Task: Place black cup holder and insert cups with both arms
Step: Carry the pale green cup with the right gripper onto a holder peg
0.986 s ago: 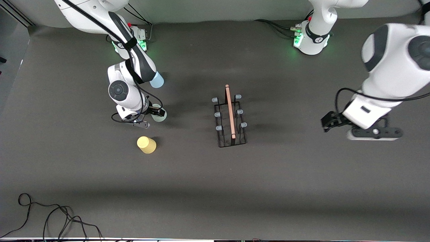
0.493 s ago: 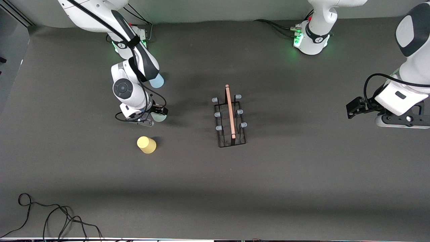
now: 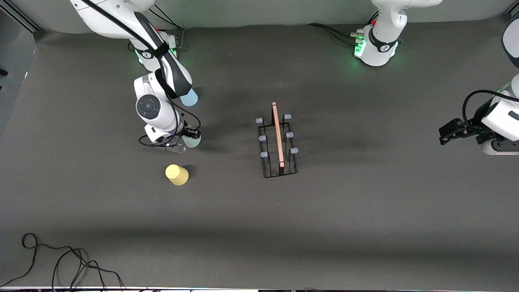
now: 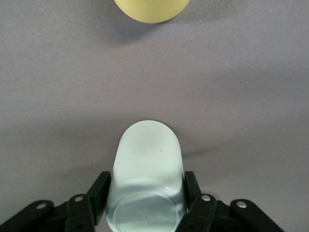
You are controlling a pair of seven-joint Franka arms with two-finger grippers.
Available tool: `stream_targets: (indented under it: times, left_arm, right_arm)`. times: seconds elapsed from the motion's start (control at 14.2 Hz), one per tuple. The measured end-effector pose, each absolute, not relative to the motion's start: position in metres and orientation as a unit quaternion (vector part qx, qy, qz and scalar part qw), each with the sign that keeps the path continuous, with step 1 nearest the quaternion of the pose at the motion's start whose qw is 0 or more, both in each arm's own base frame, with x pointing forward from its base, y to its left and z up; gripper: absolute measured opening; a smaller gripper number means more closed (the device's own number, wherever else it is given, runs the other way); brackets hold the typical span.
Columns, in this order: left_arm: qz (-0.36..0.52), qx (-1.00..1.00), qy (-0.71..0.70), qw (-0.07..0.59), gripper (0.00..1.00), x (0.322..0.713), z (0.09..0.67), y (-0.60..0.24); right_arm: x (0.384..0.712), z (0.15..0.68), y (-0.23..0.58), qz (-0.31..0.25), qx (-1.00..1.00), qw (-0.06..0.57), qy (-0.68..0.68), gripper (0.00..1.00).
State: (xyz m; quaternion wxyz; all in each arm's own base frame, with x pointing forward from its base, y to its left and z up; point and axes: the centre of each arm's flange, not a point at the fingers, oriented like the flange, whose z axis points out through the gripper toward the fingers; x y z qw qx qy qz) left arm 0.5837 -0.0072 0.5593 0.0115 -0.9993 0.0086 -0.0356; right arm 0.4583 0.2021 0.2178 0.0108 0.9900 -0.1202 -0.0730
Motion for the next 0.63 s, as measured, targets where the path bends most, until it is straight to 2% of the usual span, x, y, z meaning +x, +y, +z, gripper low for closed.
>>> stream_targets:
  times: [0.28, 0.49, 0.63]
  left_arm:
    - [-0.011, -1.000, 0.021, 0.012, 1.00, 0.577, 0.584, -0.007]
    - [0.006, -1.000, 0.023, 0.012, 1.00, 0.569, 0.606, -0.006]
    - [0.008, -1.000, 0.023, 0.012, 1.00, 0.569, 0.607, -0.006]
  right_arm:
    - [0.467, 0.242, 0.207, -0.079, 0.990, 0.011, -0.120, 0.67]
    - [0.490, 0.307, 0.221, -0.088, 0.984, 0.012, -0.155, 0.67]
    - [0.506, 0.357, 0.236, -0.098, 0.977, -0.013, -0.188, 0.67]
